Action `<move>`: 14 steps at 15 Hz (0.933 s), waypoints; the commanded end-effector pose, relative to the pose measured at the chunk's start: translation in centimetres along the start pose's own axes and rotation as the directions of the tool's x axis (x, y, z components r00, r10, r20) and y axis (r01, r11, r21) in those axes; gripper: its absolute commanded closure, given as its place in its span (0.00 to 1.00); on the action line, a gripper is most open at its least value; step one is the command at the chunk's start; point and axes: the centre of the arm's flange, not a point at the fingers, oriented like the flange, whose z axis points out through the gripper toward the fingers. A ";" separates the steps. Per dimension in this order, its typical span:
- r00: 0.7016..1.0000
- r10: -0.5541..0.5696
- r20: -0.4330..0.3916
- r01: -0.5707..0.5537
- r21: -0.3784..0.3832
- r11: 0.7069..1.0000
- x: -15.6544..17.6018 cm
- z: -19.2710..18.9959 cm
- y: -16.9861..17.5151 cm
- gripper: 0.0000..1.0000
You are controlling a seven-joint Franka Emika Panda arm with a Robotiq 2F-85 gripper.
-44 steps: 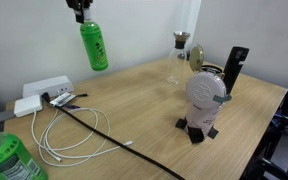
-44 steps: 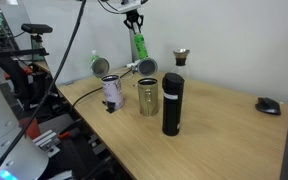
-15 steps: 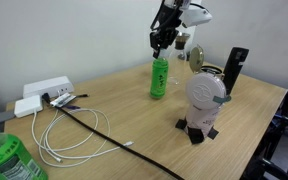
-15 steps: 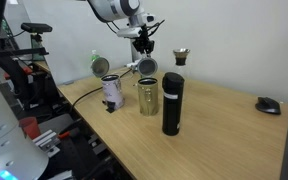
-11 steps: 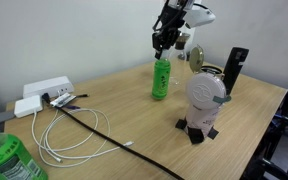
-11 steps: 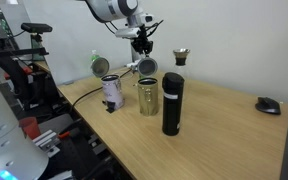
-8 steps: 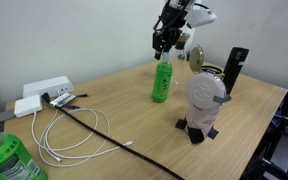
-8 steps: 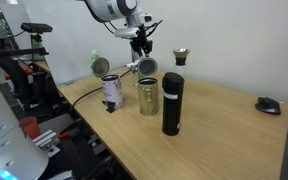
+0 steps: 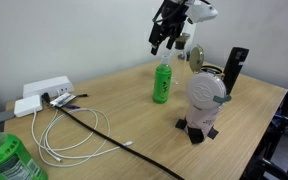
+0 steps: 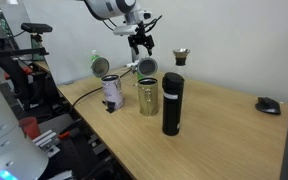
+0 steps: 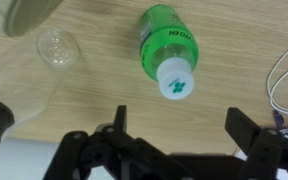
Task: Move the green bottle amidst the cables to the metal bottles
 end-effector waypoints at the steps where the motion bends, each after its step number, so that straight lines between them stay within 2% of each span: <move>1: 1.000 -0.024 0.004 0.024 -0.014 1.000 -0.2 -2.6 0.1 0.00; 2: 1.000 -0.024 0.005 0.024 -0.014 1.000 -0.1 -3.6 0.0 0.00; 3: 1.000 -0.003 -0.016 0.003 -0.006 1.000 0.4 -2.1 0.0 0.00; 6: 1.000 -0.007 -0.010 0.006 -0.012 1.000 0.4 -3.5 -0.1 0.00; 14: 1.000 -0.007 -0.004 0.007 -0.012 1.000 0.3 -3.3 -0.1 0.00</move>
